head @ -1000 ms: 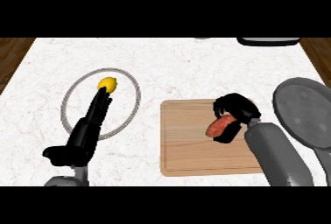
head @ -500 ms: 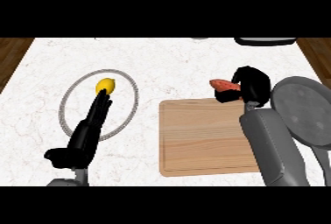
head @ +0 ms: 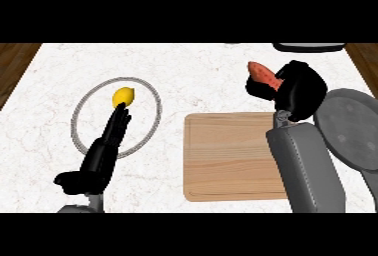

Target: Pick the sweet potato from the cutting board and place it in the pan

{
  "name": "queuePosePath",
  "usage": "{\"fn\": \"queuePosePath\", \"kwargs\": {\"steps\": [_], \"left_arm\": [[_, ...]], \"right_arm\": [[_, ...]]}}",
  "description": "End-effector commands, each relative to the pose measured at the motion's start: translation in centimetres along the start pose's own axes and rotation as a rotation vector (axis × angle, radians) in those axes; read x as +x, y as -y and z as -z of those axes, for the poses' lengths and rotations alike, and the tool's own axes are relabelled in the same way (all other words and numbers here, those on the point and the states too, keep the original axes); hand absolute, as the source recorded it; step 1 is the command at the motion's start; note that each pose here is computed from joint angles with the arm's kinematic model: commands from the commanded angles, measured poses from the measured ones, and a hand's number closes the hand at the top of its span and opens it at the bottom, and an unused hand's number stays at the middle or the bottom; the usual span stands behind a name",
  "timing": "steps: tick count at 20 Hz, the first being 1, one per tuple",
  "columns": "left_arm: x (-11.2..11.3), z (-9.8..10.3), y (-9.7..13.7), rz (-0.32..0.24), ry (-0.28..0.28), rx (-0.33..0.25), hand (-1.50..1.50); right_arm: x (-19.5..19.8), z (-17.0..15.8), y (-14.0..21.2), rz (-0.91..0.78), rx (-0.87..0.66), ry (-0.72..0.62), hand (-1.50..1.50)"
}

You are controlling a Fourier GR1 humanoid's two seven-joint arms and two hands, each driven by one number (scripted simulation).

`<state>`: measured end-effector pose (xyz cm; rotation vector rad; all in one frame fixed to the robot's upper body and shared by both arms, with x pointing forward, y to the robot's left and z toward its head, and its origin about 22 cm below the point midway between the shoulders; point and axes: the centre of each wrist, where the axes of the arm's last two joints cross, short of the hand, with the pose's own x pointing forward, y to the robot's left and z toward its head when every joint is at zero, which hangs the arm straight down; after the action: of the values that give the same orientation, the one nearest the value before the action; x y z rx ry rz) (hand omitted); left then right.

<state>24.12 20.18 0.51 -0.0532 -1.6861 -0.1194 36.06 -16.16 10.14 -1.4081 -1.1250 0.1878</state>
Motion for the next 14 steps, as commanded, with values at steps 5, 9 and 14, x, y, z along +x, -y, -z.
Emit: {"fn": "queuePosePath", "kwargs": {"steps": [5, 9, 14], "left_arm": [[0.7, 1.7, -0.5, 0.017, 0.011, 0.005, 0.00], [0.4, 0.4, 1.2, -0.002, 0.009, 0.002, 0.00], [1.9, 0.3, 0.6, -0.001, 0.026, -0.007, 0.00]], "right_arm": [[-6.1, 2.6, 2.4, 0.119, -0.149, -0.148, 1.50], [-11.8, 5.2, 3.0, 0.074, -0.221, -0.175, 1.50], [-15.6, 7.7, 2.6, -0.076, -0.331, -0.171, 1.50]]}}
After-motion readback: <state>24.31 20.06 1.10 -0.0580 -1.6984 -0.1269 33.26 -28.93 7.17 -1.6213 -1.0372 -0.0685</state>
